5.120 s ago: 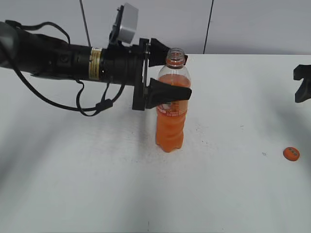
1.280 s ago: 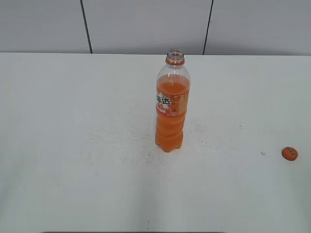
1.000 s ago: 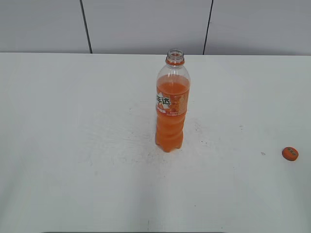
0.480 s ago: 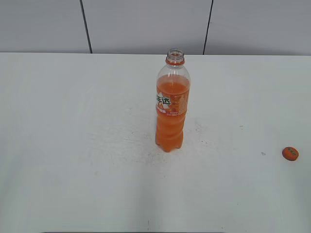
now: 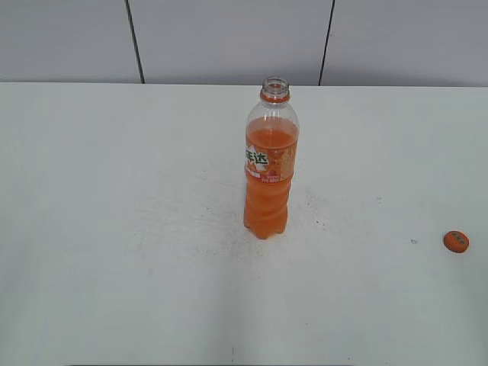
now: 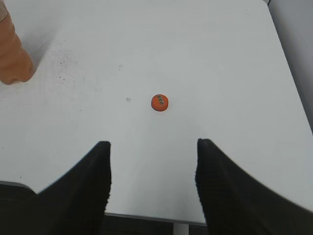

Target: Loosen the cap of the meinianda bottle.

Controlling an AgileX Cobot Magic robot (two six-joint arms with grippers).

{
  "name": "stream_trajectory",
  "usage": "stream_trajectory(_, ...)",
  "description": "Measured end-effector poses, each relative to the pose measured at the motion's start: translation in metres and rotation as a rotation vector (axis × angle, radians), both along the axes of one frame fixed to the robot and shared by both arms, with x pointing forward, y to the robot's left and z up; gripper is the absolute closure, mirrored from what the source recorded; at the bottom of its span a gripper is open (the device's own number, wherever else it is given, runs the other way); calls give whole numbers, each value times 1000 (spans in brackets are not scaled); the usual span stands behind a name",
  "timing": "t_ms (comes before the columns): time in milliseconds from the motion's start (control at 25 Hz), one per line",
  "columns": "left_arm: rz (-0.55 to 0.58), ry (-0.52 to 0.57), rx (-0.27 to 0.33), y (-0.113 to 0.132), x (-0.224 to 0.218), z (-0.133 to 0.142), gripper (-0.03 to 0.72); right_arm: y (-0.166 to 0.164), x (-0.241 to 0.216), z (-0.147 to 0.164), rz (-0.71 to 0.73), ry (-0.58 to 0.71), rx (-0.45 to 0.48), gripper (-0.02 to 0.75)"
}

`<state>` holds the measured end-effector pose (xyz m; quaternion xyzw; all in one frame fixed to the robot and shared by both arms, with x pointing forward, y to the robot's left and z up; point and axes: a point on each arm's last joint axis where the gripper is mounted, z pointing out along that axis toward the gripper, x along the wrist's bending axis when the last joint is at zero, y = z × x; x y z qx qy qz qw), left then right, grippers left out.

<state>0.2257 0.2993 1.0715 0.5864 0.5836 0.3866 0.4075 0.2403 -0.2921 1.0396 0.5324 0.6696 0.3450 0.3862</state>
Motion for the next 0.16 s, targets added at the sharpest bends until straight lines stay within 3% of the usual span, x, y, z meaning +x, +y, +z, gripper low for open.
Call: stream_trajectory(160,0,0,0,0,0,0,218,0,0,0,0,0,0,318)
